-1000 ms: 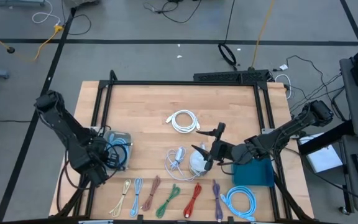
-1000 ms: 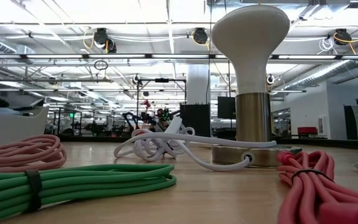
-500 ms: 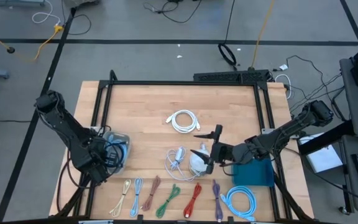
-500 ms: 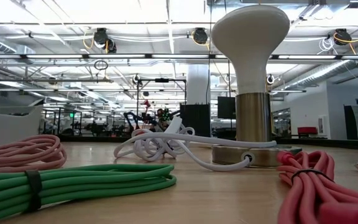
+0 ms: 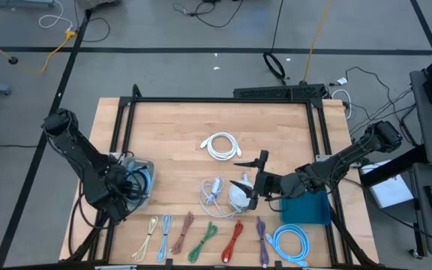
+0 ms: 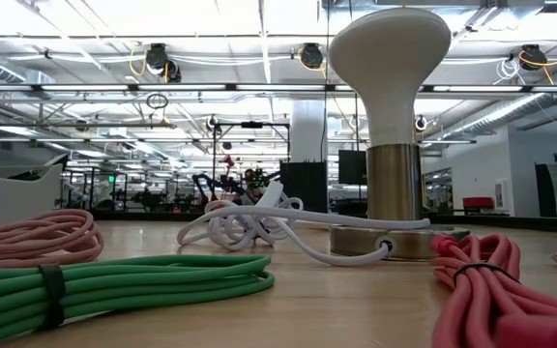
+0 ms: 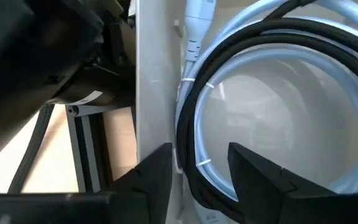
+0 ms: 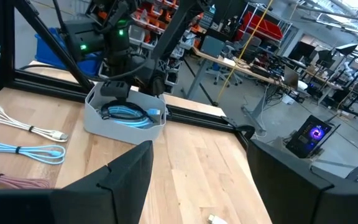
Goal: Pick & Place USB Port
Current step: Put the pink USB cable into the blue bin
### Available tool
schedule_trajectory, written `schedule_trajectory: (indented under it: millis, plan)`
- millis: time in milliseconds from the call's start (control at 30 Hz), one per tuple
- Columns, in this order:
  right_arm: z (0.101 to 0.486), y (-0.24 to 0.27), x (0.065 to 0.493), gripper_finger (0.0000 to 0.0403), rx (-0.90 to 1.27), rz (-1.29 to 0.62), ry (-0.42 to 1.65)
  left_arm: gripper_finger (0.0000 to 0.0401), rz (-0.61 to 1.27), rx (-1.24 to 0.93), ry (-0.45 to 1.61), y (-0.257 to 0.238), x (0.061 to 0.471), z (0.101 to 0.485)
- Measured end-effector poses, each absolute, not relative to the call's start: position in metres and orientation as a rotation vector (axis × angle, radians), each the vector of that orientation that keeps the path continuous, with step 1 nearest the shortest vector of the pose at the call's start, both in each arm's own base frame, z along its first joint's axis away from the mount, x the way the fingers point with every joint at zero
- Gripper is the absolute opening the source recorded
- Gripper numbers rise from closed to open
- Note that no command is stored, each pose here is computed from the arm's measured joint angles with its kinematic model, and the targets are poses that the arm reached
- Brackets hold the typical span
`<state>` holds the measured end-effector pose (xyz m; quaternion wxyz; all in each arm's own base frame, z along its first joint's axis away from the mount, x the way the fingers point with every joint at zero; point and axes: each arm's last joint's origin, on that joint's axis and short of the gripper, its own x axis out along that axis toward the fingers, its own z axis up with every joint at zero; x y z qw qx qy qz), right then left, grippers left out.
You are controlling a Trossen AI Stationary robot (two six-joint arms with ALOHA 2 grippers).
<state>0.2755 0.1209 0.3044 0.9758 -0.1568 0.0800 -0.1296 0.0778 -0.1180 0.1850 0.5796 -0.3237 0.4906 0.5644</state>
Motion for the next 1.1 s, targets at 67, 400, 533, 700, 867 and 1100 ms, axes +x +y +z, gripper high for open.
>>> schedule_trajectory:
  millis: [67,400,533,700,867,1100]
  plan:
    - [0.304,0.121,0.276,0.0254,-0.320,-0.261,0.162,0.0162,1.308,-0.751,1.128,-0.119,0.075,0.185]
    - [0.304,0.118,0.277,0.0254,-0.318,-0.274,0.164,0.0163,1.254,-0.739,1.084,-0.124,0.073,0.192]
    - [0.304,0.115,0.278,0.0254,-0.311,-0.285,0.165,0.0163,1.050,-0.705,0.901,-0.130,0.085,0.213]
    - [0.304,0.113,0.279,0.0254,-0.302,-0.292,0.165,0.0163,0.657,-0.569,0.430,-0.144,0.115,0.276]
    - [0.304,0.113,0.279,0.0254,-0.300,-0.292,0.164,0.0163,0.413,-0.545,0.516,-0.163,0.150,0.325]
    - [0.304,0.113,0.279,0.0254,-0.303,-0.290,0.168,0.0163,0.073,-0.763,0.709,-0.194,0.215,0.314]
